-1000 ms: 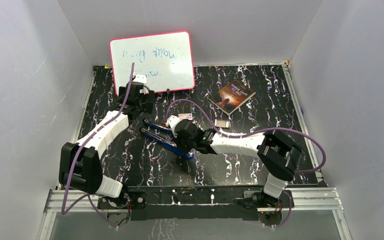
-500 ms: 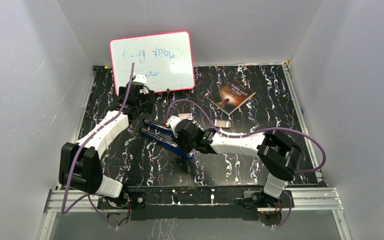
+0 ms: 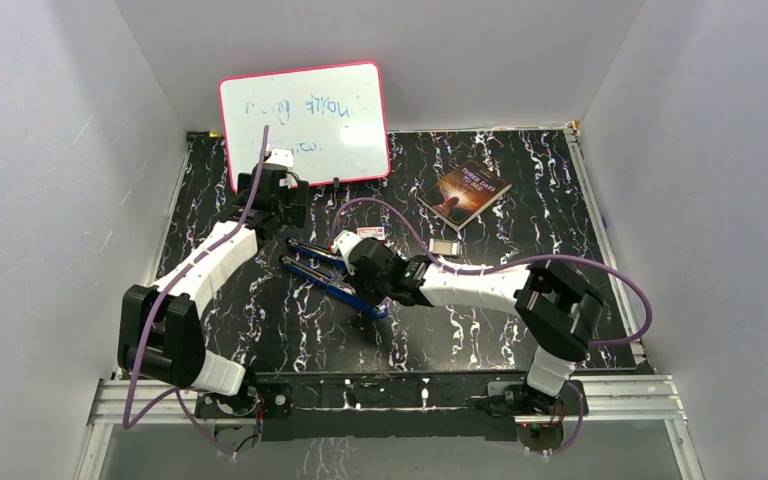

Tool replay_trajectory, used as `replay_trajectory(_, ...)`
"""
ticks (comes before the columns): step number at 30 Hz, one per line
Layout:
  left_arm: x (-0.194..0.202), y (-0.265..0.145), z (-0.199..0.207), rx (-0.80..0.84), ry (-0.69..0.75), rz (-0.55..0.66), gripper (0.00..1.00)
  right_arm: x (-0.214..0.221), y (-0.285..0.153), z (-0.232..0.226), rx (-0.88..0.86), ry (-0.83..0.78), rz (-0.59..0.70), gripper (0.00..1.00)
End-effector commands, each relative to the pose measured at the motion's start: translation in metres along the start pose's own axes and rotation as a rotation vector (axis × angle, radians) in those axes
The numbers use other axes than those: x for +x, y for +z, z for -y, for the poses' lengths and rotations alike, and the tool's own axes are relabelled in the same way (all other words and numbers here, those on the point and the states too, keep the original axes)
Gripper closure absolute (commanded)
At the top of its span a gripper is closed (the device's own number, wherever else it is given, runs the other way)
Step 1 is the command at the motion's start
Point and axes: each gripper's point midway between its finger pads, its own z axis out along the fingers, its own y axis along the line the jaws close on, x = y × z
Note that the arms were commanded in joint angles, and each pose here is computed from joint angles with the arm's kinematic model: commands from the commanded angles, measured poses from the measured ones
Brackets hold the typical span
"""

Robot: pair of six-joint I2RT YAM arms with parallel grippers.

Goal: Load the staples into the stapler

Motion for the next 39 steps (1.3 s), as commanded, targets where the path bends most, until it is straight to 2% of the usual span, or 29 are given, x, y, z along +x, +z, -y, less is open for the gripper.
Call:
replay_trajectory(1,-0.003,-0.004,-0.003,-0.015,0.008,0.017,0.02,-0.019,0.002,-0.003,-0.009,0.018,0.027,1.0)
replay_trajectory(29,-0.002,-0.004,-0.003,-0.016,0.012,0.016,0.02,-0.008,0.01,0.002,0.005,-0.023,-0.032,1.0)
replay_trajectory(39,-0.003,-0.004,-0.002,-0.014,0.014,0.017,0.02,-0.007,0.01,-0.007,-0.051,-0.056,-0.038,1.0)
